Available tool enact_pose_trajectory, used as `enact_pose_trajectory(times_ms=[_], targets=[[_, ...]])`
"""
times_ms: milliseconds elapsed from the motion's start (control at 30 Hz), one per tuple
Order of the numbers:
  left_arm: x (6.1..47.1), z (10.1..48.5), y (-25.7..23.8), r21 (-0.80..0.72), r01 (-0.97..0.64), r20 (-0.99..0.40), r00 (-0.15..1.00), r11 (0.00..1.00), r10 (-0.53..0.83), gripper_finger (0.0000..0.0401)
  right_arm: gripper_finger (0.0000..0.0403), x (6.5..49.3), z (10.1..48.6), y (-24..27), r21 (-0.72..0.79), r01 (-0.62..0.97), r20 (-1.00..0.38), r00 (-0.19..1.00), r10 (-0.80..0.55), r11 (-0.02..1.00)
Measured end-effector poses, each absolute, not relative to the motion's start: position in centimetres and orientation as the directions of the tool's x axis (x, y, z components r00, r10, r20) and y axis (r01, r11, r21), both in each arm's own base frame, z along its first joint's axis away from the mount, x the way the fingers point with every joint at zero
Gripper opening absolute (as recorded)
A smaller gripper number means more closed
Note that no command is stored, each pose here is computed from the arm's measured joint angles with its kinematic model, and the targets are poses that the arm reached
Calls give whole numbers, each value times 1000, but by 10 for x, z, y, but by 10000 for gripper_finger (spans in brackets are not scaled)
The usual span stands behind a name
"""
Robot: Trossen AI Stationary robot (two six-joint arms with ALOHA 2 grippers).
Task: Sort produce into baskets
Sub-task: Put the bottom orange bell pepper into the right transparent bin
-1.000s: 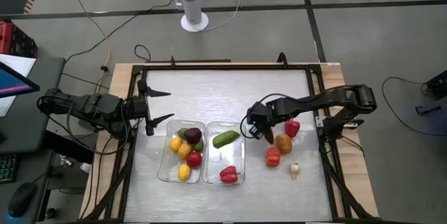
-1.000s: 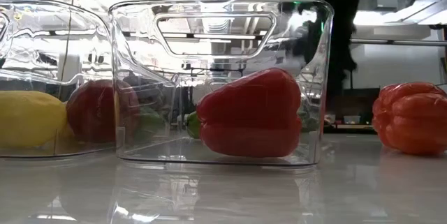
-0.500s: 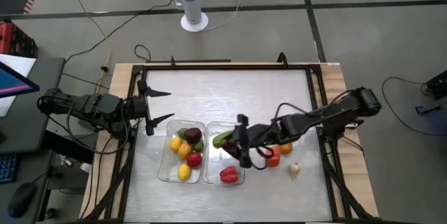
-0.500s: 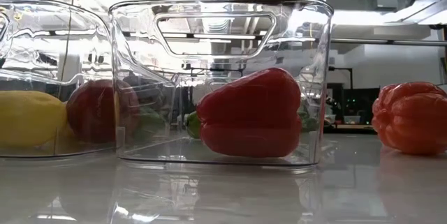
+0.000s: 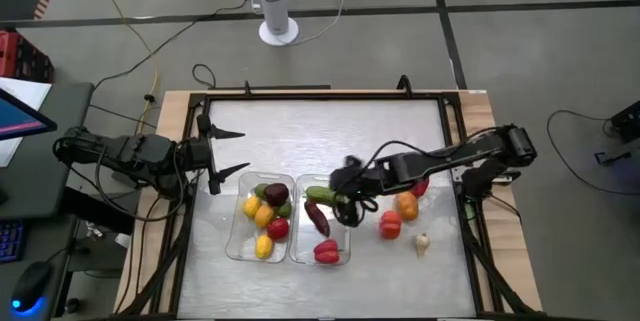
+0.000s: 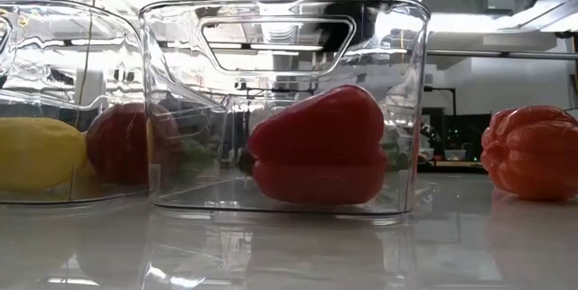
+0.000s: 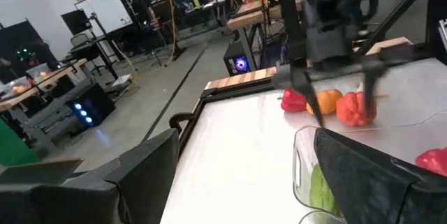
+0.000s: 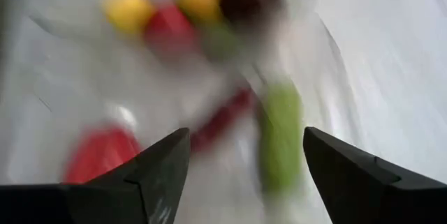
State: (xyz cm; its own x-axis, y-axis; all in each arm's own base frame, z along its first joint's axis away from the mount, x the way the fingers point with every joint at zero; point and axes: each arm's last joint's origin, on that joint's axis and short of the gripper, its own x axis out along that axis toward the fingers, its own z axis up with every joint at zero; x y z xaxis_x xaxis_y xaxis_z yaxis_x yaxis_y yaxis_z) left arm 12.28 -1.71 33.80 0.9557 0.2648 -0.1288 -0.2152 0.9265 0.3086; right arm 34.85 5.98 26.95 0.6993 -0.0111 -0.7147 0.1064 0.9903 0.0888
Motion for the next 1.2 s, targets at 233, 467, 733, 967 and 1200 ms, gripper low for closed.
enact_pose_trajectory(times_ms=[233, 467, 733, 967, 1200], targets=[[123, 338, -17, 308, -214, -131, 955, 927, 265, 320, 309, 286, 265, 51, -17, 434, -949, 276, -150, 901], [123, 338, -17, 296, -217, -131, 955, 930, 265, 320, 314, 274, 253, 73, 116, 399, -975, 219, 28, 910], [123, 338, -17, 335, -211, -126, 956, 918, 266, 320, 355, 272, 254, 93, 154, 479, -969, 243, 38, 864], [124, 342, -18, 330, -204, -90, 965, 922, 246, 320, 397, 266, 253, 90, 161, 781, -984, 174, 37, 604], [124, 343, -18, 310, -208, -86, 966, 928, 245, 320, 385, 258, 253, 109, 169, 895, -985, 164, 49, 414]])
